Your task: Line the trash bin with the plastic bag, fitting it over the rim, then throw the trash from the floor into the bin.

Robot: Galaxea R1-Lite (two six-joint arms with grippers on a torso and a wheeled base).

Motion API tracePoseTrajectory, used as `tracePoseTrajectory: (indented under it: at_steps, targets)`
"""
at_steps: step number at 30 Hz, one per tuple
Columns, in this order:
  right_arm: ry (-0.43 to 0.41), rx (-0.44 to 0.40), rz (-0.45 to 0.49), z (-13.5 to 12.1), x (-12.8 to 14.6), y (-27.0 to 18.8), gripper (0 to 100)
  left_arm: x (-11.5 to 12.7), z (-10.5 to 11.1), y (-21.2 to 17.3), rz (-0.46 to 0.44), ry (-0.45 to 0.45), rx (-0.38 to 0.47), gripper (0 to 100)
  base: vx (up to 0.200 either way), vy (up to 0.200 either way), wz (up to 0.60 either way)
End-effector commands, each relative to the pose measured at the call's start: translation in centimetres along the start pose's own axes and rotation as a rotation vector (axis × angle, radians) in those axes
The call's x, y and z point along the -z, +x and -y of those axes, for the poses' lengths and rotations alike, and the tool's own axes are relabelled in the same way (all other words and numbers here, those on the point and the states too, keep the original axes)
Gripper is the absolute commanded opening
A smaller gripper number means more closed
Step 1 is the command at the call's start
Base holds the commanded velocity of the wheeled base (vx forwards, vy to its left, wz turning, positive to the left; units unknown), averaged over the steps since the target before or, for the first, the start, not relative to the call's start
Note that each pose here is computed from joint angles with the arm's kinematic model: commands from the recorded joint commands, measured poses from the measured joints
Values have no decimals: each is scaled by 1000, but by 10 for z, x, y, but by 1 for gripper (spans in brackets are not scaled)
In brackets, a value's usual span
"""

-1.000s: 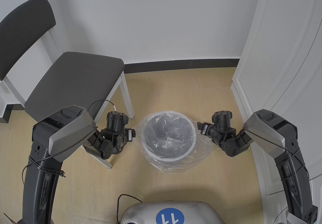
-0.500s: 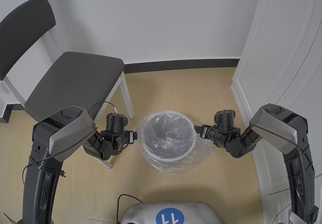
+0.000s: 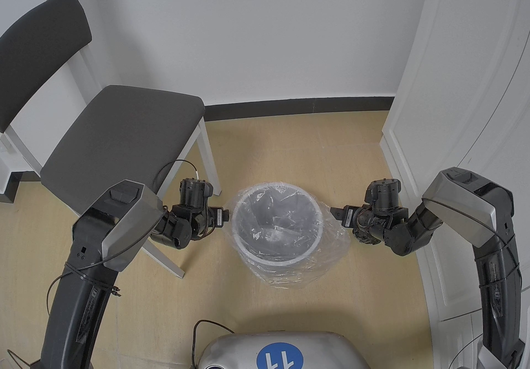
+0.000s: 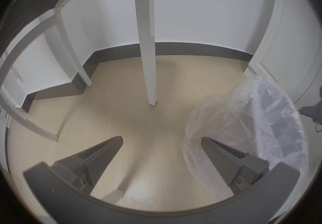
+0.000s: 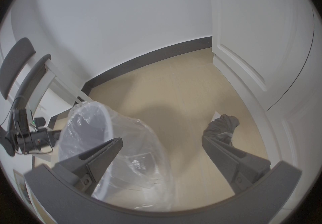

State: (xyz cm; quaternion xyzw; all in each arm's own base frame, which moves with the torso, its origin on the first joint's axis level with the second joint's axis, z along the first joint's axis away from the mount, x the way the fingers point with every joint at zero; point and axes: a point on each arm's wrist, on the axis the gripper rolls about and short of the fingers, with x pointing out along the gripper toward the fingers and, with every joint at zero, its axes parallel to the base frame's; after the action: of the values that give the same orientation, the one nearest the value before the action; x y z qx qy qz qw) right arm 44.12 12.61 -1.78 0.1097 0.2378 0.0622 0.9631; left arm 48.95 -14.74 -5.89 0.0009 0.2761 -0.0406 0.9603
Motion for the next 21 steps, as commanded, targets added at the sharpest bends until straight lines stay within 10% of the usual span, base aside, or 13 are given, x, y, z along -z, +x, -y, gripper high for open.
tracePoseTrajectory:
  at_steps: [1, 21]
  targets:
    - [-45, 26, -62, 22, 20, 9, 100, 27, -24, 44, -69, 48, -42, 100, 0, 0, 0]
    - [-34, -60, -122, 21, 24, 10, 100, 17, -13, 31, -36, -23, -7, 100, 0, 0, 0]
